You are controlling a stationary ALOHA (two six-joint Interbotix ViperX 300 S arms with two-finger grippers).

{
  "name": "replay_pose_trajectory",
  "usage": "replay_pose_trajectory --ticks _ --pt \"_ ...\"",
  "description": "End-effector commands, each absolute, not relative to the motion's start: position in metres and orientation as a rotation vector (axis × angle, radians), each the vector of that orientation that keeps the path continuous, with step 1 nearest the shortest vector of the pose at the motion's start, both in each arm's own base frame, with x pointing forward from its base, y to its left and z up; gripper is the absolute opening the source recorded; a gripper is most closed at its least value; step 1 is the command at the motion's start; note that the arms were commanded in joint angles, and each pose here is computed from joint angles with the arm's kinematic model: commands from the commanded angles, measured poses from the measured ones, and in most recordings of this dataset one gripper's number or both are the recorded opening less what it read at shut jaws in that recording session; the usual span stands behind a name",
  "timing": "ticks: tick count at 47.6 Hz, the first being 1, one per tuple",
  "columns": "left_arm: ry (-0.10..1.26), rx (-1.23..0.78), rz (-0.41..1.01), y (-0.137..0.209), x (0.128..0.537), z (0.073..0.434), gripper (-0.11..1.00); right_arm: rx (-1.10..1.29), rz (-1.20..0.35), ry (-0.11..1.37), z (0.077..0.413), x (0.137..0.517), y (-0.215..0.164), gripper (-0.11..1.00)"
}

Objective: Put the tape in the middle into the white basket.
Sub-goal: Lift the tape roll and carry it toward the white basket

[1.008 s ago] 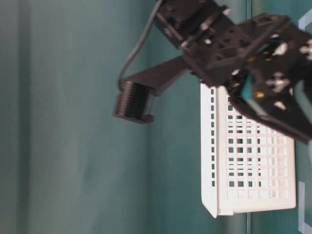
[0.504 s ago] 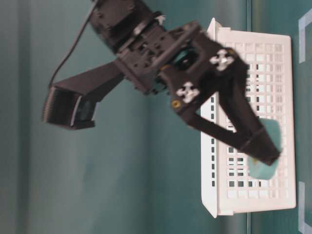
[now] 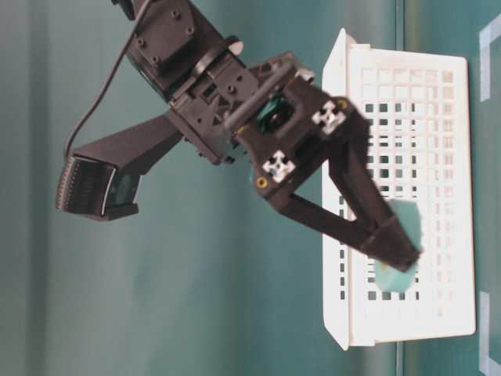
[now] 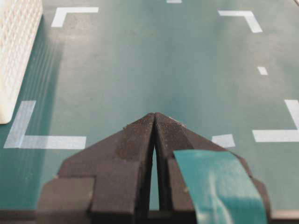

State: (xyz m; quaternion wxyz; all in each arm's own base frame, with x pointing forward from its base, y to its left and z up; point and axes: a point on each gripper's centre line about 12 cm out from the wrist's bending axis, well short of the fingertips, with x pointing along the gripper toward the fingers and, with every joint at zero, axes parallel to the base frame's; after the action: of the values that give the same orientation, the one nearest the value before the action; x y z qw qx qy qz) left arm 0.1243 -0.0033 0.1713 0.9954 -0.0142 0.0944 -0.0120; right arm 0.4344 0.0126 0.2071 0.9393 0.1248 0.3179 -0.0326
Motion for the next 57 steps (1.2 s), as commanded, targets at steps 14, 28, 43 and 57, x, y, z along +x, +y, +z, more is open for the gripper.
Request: replay_pose_trajectory --ticks 14,28,43,57 --pt "0.177 -0.027 -0.024 -0.003 0.125 0.176 -0.11 0.243 -0.181 0.519 0.253 0.429 -0.050 0.67" --pt "0.177 -0.027 -0.023 -0.003 0.125 0.176 -0.11 0.271 -0.305 0.492 0.254 0.420 -0.105 0.67" --pt "0.177 -0.027 -0.024 -0.003 0.125 0.176 -0.11 0.291 -0.402 0.450 0.257 0.408 -0.149 0.67" --pt "0.175 -0.027 -0.024 -0.003 0.125 0.176 -0.11 0.298 -0.463 0.428 0.255 0.400 -0.177 0.67"
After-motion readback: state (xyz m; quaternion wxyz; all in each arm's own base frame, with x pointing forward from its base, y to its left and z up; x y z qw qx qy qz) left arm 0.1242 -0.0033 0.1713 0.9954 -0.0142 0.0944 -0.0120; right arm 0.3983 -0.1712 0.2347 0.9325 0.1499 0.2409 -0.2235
